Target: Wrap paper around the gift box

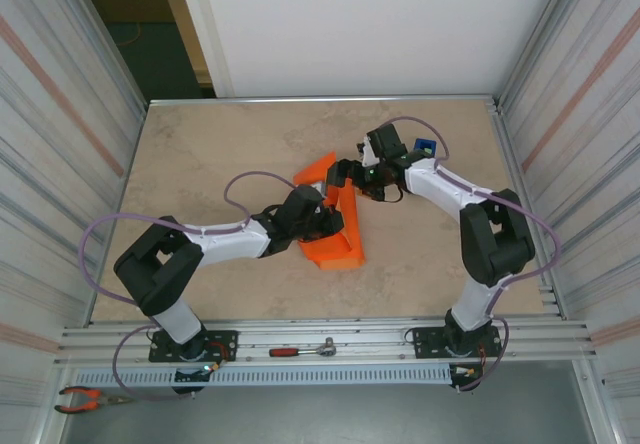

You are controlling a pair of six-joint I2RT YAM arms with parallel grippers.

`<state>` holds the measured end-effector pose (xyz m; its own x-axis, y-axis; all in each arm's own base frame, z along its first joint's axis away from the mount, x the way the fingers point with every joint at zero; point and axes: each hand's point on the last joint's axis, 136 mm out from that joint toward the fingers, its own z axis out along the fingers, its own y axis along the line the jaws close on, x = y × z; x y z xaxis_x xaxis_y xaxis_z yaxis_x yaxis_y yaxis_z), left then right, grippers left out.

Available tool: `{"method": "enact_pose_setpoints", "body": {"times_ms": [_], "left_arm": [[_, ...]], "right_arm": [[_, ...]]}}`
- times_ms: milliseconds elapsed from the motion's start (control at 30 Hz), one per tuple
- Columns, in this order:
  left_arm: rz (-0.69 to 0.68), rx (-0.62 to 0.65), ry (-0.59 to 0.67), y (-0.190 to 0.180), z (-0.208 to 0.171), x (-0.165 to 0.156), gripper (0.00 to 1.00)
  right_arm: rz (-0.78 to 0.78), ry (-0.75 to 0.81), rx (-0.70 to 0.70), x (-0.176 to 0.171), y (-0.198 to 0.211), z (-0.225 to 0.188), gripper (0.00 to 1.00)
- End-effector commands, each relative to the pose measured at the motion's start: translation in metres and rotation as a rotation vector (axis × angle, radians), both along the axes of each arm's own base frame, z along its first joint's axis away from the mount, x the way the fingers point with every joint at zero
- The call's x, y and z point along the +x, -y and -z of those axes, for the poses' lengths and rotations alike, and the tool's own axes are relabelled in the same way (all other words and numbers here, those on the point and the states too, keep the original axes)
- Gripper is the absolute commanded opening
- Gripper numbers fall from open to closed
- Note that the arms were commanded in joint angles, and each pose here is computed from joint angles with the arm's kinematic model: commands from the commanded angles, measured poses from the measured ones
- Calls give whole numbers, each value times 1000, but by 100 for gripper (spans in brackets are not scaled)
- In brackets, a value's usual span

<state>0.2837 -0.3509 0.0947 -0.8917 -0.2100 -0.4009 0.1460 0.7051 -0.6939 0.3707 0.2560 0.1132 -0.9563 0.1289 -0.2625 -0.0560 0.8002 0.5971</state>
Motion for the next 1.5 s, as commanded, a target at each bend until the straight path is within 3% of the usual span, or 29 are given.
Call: {"method": "enact_pose_setpoints", "body": {"times_ms": [0,167,367,533,633,767,900,1100,1333,1467], "left_arm": [[12,147,-101,-17,46,-18,2],[17,146,-104,-15,46,-18,2],[39,138,-93,-10,39,-17,2],[78,119,-77,-4,27,-18,9],[130,86,-58,3,10,-19,19],[247,1,-28,16,-29,-20,40],[342,-82,6,19,-71,-20,54],[338,-50,64,-25,-100,-4,62],[192,107,31,-103,-57,27,64],[193,162,-3,-115,-28,33,67]], "right_arm": [[19,-46,-53,2,2,20,99],[5,-98,-43,2,-3,40,98],[29,-147,-26,-2,9,59,79],[41,-167,-5,-6,16,67,63],[43,-178,-5,-10,17,71,56],[45,-183,-7,-12,19,75,48],[45,-188,-2,-14,18,76,45],[51,-191,1,-19,19,75,42],[61,-195,2,-26,16,76,40],[66,-195,-10,-30,16,77,40]]}}
